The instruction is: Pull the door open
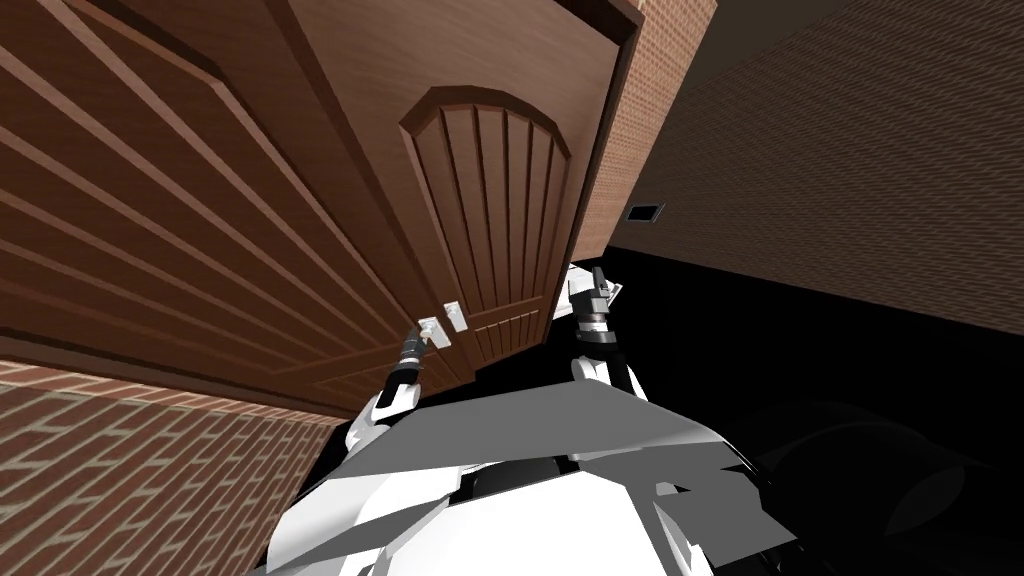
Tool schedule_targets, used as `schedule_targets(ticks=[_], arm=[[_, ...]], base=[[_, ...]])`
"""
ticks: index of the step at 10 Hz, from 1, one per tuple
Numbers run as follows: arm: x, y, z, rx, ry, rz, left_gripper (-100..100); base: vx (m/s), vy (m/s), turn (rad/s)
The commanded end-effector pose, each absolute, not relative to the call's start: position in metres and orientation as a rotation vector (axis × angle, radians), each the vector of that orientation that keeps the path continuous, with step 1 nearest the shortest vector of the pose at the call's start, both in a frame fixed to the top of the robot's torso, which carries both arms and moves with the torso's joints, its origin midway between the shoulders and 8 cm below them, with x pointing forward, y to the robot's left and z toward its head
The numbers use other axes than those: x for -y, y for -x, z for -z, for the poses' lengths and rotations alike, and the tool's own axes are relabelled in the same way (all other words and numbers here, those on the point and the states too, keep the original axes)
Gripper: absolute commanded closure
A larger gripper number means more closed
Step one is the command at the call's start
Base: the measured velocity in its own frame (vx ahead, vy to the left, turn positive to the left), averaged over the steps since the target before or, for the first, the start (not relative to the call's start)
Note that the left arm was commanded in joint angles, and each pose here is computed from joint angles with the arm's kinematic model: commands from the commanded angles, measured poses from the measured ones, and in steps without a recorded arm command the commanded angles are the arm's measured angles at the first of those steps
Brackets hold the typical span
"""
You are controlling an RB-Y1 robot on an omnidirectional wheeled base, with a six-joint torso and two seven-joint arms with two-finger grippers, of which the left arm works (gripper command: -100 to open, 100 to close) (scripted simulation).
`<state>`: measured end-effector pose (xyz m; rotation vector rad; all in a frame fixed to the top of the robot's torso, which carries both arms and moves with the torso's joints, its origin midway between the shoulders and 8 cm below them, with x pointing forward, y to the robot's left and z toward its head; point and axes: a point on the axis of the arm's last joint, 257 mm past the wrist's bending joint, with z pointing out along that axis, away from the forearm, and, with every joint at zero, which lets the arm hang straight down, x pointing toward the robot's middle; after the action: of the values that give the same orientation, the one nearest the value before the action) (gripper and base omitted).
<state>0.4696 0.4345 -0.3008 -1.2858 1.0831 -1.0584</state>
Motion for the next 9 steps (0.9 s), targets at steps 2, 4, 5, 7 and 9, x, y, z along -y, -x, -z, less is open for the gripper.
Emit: schedule_targets(ticks=[2,4,5,7,9], arm=[[-0.4345,-0.4696,0.3008,-1.083,1.286,1.058,100],[-0.4345,-0.4696,0.3008,-1.083,1.286,1.058,100],[-0.4345,-0.4696,0.3008,-1.083,1.286,1.058,100],[-0.4345,-0.4696,0.3008,-1.083,1.286,1.058,100],[-0.4391,-0.4602,0.3088,-1.099,1.297,1.045,100]], base=[[0.049,-0.030,0.003],[-0.036,0.020,-0.025],[-0.021,0.008,-0.010],[-0.006,0.000,0.003],[-0.169,0.056,-0.001]])
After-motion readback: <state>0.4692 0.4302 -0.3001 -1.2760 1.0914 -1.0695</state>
